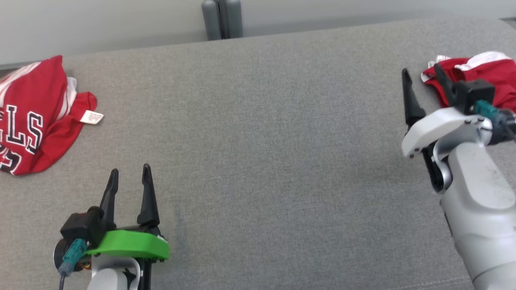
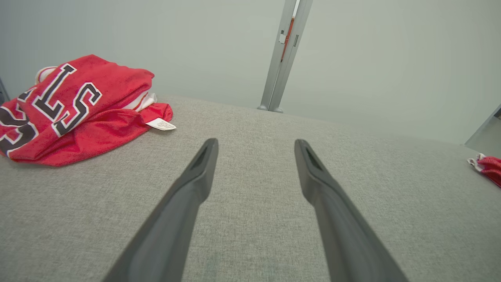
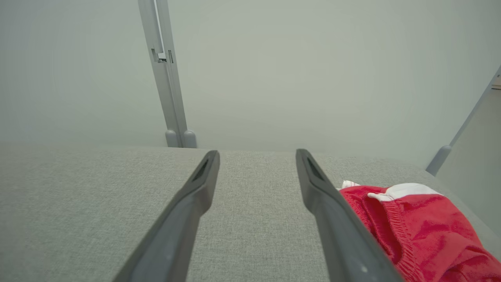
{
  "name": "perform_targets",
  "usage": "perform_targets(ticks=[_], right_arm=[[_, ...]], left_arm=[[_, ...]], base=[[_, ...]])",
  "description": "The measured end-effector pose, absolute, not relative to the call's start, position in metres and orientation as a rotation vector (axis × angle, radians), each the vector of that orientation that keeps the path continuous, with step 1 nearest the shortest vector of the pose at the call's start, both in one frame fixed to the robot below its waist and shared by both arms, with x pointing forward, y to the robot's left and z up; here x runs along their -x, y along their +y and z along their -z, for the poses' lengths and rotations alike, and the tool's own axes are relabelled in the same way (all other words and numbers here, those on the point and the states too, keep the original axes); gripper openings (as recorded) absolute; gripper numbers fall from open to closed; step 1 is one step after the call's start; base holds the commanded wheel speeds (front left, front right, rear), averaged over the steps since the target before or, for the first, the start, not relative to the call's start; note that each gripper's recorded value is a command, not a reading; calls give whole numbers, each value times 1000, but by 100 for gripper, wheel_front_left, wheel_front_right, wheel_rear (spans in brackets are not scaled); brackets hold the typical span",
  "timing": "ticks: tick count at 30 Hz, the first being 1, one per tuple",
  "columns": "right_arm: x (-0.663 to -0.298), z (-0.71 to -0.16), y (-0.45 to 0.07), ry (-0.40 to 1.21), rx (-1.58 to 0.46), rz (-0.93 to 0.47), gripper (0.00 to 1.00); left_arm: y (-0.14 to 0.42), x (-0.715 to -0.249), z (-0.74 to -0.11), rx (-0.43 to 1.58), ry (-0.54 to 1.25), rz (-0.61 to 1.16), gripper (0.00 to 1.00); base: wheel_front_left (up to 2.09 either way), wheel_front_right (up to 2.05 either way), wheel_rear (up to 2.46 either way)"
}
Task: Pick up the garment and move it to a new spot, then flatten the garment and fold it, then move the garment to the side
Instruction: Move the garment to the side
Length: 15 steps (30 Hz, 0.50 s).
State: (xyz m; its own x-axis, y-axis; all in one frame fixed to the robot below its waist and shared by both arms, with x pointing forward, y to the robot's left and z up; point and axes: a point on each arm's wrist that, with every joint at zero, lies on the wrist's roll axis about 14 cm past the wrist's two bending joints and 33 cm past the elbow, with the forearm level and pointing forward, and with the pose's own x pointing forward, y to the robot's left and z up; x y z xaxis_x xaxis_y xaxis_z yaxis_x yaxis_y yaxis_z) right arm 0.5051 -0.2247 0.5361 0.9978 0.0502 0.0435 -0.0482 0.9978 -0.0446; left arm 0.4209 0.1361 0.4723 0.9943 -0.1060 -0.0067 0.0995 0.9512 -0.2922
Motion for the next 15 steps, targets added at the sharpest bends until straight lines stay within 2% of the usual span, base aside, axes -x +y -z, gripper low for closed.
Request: perform_targets(ticks=[15], right_arm=[[-408, -536, -157, -140, -96, -139, 100]], left_arm=[[172, -370, -498, 283, -55, -1, 100]], base=[[0, 0, 0]])
